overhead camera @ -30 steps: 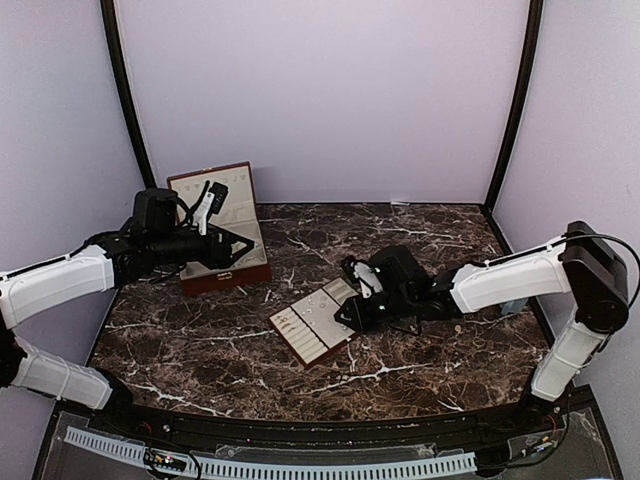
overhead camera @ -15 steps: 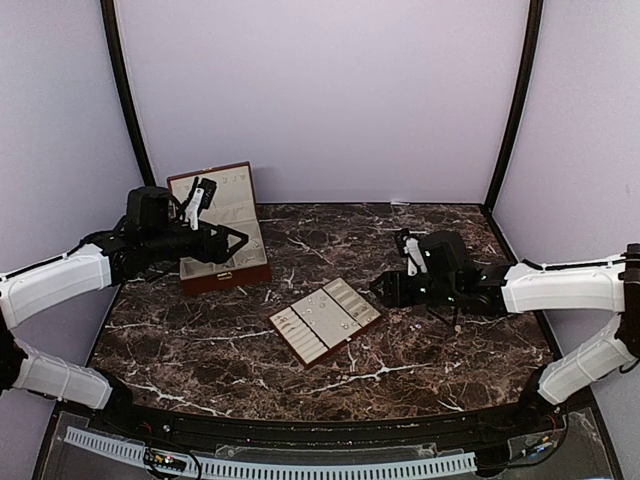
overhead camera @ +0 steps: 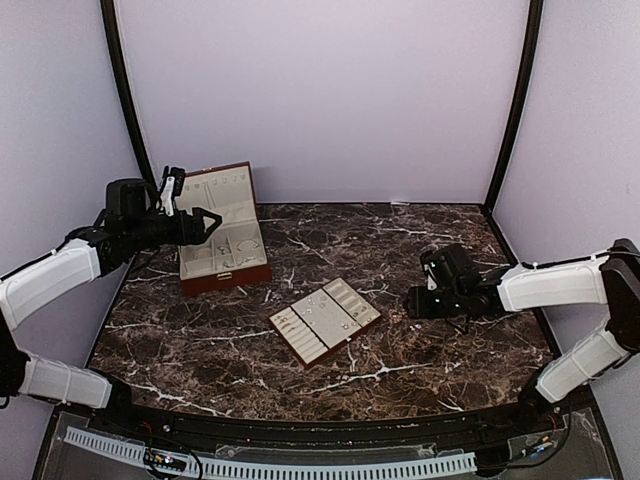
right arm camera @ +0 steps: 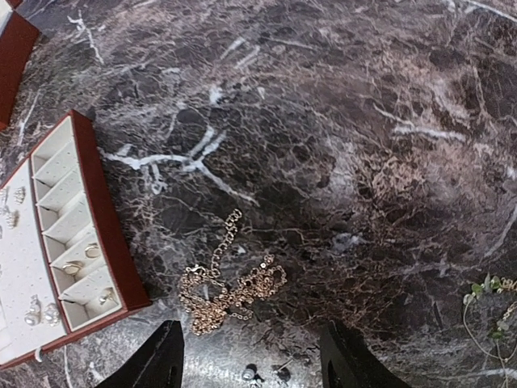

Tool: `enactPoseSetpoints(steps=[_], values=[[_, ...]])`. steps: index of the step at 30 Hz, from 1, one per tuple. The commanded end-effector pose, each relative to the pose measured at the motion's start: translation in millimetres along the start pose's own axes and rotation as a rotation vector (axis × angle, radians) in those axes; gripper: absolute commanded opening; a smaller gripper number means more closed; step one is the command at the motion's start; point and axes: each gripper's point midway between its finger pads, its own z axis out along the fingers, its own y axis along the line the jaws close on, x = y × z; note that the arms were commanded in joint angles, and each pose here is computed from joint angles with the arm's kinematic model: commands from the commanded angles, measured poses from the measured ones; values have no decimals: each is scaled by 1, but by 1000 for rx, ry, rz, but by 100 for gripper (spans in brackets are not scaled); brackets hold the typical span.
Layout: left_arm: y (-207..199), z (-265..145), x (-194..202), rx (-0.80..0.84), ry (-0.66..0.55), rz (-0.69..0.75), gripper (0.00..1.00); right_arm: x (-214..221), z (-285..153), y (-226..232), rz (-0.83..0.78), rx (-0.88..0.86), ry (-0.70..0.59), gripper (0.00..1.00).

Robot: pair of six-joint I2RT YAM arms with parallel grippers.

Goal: Organize the mixed jewelry
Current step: Adjust the earring at the center of the board.

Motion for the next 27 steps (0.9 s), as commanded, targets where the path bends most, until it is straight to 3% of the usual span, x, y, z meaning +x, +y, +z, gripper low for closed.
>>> enactPoseSetpoints(steps=[1,27], values=[[3,-13,-12,-42,-48,41,91,20,12,-16,1,69,67,54],[1,-12,-6,-26,-38,44,90,43,14,-22,25,70,133,18]])
